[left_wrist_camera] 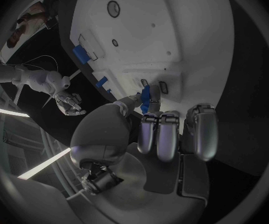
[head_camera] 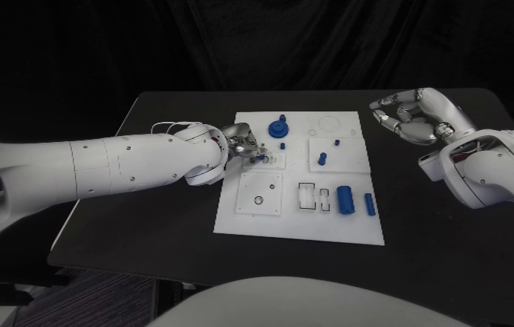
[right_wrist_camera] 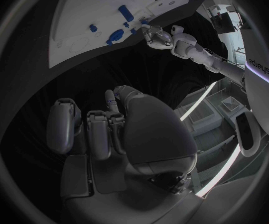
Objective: Assemble the parts on the task board
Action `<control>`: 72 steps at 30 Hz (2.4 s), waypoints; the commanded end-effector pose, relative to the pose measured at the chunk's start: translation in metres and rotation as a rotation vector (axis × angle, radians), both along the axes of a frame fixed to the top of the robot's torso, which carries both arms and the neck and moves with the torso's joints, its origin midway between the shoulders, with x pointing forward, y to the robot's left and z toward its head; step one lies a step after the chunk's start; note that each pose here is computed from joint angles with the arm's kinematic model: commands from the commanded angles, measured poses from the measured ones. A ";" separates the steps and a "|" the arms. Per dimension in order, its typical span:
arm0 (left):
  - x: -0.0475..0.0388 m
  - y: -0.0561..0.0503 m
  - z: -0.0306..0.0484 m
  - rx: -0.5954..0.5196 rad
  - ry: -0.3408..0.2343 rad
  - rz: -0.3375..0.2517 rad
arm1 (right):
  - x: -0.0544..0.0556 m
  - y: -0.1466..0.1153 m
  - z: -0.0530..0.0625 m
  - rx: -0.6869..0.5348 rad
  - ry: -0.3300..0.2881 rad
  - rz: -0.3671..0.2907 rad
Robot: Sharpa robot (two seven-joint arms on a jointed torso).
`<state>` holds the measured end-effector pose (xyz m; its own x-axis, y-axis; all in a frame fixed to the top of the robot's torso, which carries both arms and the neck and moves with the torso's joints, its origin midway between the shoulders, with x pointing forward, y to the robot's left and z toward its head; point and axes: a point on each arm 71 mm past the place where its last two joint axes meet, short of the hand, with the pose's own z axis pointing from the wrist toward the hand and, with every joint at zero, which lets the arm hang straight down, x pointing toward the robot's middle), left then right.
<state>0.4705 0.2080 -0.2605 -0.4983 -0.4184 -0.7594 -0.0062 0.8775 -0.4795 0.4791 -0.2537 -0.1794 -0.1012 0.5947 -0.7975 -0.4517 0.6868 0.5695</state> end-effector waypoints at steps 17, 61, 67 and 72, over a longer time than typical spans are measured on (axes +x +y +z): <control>-0.0017 -0.004 -0.0070 -0.004 0.000 -0.018 | -0.001 0.000 -0.002 -0.005 0.015 -0.009; -0.0054 -0.004 -0.0166 0.015 0.042 -0.018 | 0.001 0.000 -0.003 -0.008 0.020 -0.009; -0.0054 -0.003 -0.0179 0.020 0.048 -0.014 | 0.001 0.000 -0.003 -0.008 0.023 -0.009; -0.0057 -0.002 -0.0187 0.025 0.056 -0.015 | 0.001 0.000 -0.003 -0.009 0.024 -0.008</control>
<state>0.4696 0.2054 -0.2697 -0.5042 -0.4160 -0.7568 -0.0035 0.8773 -0.4799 0.4799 -0.2527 -0.1804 -0.1099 0.5924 -0.7981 -0.4463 0.6880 0.5722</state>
